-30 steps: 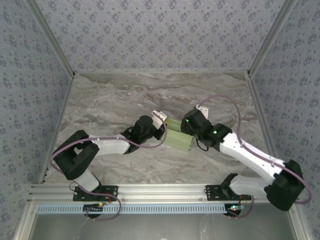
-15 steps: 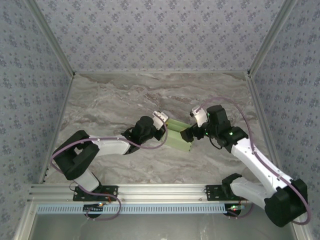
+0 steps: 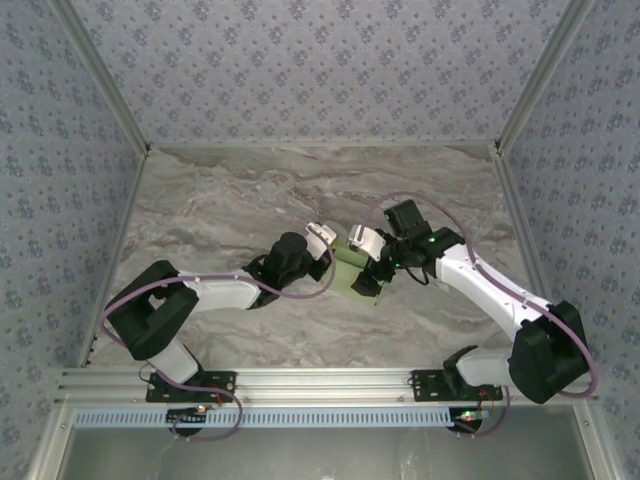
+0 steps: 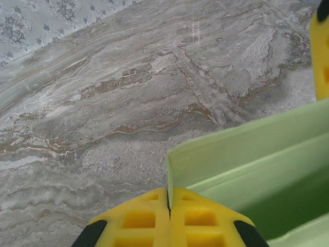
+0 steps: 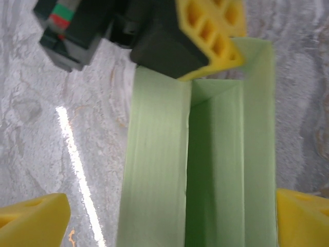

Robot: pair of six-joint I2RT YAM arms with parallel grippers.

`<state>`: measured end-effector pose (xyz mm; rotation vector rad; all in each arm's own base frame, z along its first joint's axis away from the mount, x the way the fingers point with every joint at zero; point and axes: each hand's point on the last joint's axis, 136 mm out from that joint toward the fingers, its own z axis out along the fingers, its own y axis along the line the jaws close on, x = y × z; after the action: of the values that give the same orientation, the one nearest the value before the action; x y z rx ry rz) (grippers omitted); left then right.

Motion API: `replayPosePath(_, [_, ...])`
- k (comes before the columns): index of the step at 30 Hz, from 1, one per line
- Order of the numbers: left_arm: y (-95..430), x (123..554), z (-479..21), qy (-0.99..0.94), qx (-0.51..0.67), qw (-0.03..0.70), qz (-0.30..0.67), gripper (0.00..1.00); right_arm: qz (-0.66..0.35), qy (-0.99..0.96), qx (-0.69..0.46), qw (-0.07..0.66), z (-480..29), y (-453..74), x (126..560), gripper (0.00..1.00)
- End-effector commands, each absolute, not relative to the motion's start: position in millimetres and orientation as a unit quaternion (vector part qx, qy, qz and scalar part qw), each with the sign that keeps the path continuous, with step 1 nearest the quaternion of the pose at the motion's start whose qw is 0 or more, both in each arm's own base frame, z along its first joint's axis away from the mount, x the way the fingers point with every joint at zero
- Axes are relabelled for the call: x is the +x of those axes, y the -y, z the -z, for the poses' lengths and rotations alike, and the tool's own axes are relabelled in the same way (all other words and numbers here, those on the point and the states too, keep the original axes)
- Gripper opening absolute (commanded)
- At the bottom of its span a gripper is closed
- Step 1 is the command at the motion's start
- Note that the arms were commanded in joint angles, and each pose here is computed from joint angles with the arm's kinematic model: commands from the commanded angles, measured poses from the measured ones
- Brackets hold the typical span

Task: Fold the paper box

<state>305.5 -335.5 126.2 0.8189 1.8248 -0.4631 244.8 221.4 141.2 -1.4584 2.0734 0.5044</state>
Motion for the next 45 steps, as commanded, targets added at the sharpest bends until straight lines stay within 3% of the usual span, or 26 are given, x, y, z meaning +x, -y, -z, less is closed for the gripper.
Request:
replayPosePath(1, [338.5,304.1,-124.2,-0.759,0.350,0.517,0.186,0.00,-0.184,-0.766,-0.560,0.257,-136.5,-221.5,241.4,1.00])
replayPosePath(6, [338.8,303.4,-124.0,-0.759,0.348,0.517,0.189,0.00,-0.118,-0.784,-0.556,0.250,-119.8,-210.6,260.3,1.00])
replayPosePath(15, [338.0,303.5,-125.7,-0.759,0.345,0.518,0.190,0.00,-0.124,-0.793,-0.552,0.227,-100.4,-226.5,255.7,0.99])
replayPosePath(25, [338.1,301.3,-126.2,-0.758,0.345,0.518,0.195,0.00,-0.100,-0.786,-0.569,0.219,-93.5,-222.1,259.6,0.69])
replayPosePath(32, [336.8,289.9,-139.7,-0.752,0.337,0.519,0.229,0.01,-0.088,-0.772,-0.589,0.223,-94.4,-223.3,260.0,0.62])
replayPosePath(34, [336.3,285.2,-141.6,-0.750,0.336,0.516,0.241,0.18,-0.084,-0.770,-0.593,0.223,-94.6,-222.7,260.3,0.59])
replayPosePath(37, [335.6,274.5,-144.5,-0.745,0.334,0.511,0.268,0.36,-0.080,-0.762,-0.605,0.219,-93.3,-222.6,258.3,0.58])
replayPosePath(45, [315.9,251.2,-179.3,-0.729,0.306,0.520,0.323,0.50,-0.089,-0.723,-0.651,0.213,-94.9,-229.1,245.5,0.55])
